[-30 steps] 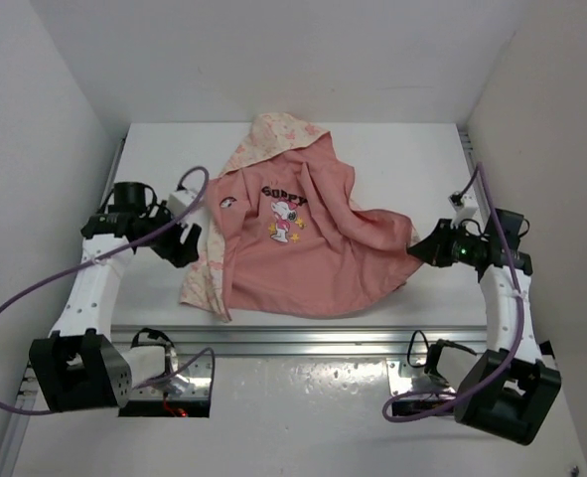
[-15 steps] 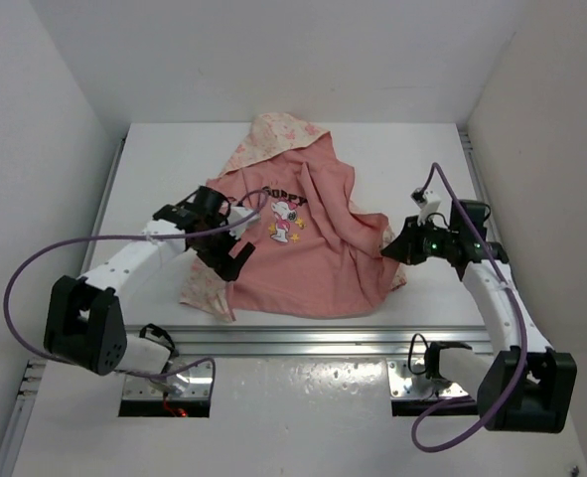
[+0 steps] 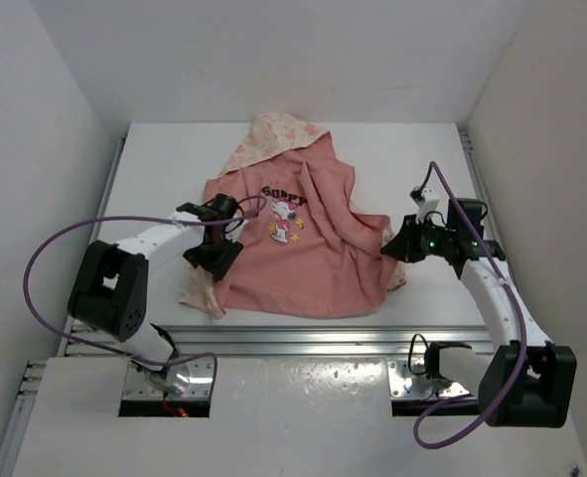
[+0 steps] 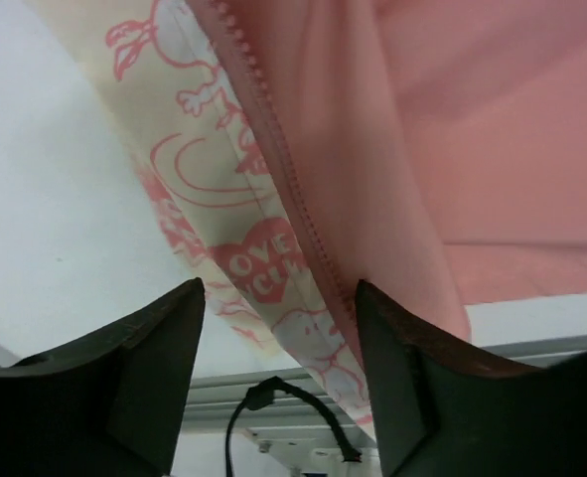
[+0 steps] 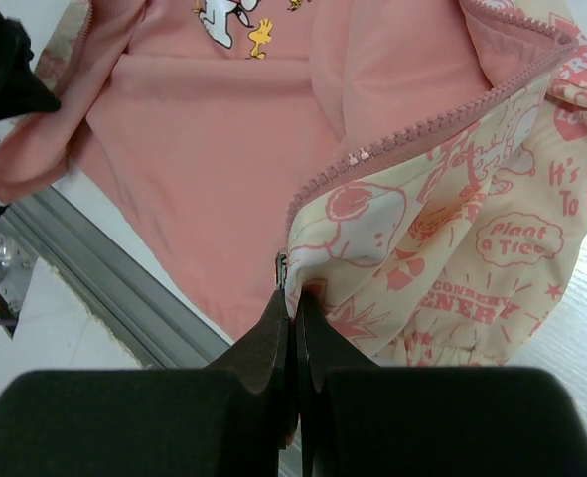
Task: Zip up the jacket
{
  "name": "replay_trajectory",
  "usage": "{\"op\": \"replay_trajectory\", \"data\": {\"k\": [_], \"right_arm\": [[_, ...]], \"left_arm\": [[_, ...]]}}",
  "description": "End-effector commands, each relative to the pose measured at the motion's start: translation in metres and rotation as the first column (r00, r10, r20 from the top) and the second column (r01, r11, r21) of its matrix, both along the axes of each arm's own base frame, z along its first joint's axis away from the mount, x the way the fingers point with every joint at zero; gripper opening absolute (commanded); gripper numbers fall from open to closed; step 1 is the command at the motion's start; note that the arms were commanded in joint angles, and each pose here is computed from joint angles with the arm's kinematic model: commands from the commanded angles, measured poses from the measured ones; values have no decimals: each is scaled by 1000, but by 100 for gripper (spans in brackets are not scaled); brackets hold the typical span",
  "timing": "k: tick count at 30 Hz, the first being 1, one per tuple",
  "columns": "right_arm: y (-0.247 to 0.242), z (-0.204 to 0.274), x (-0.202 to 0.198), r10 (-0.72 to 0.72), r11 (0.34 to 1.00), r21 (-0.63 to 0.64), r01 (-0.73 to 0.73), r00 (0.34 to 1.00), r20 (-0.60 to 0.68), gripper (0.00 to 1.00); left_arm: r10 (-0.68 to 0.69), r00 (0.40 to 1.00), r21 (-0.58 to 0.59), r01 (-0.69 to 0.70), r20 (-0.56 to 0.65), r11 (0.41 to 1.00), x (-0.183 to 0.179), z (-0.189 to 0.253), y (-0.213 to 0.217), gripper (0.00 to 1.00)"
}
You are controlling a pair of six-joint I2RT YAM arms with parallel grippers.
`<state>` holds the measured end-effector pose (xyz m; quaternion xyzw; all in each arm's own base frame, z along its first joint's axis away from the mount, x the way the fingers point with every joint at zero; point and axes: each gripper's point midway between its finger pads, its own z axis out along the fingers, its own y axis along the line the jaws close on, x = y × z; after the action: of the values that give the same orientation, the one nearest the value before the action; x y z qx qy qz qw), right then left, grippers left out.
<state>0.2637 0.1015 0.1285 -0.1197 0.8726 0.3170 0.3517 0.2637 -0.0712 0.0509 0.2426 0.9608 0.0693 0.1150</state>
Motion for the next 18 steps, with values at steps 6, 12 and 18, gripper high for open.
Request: {"op": "replay_trajectory", "data": {"k": [6, 12, 18], "right_arm": [[1, 12, 11, 10, 1000, -12, -9, 998, 68, 0], [-13, 7, 5, -28, 999, -27, 30, 997, 66, 0], [-43, 8, 0, -131, 990, -40, 135, 988, 83, 0]], "left_arm": [[148, 982, 59, -155, 114, 986, 45, 22, 41, 6], [208, 900, 158, -286, 384, 945, 122, 94, 112, 0], [123, 755, 374, -451, 644, 810, 164, 164, 198, 0]]}}
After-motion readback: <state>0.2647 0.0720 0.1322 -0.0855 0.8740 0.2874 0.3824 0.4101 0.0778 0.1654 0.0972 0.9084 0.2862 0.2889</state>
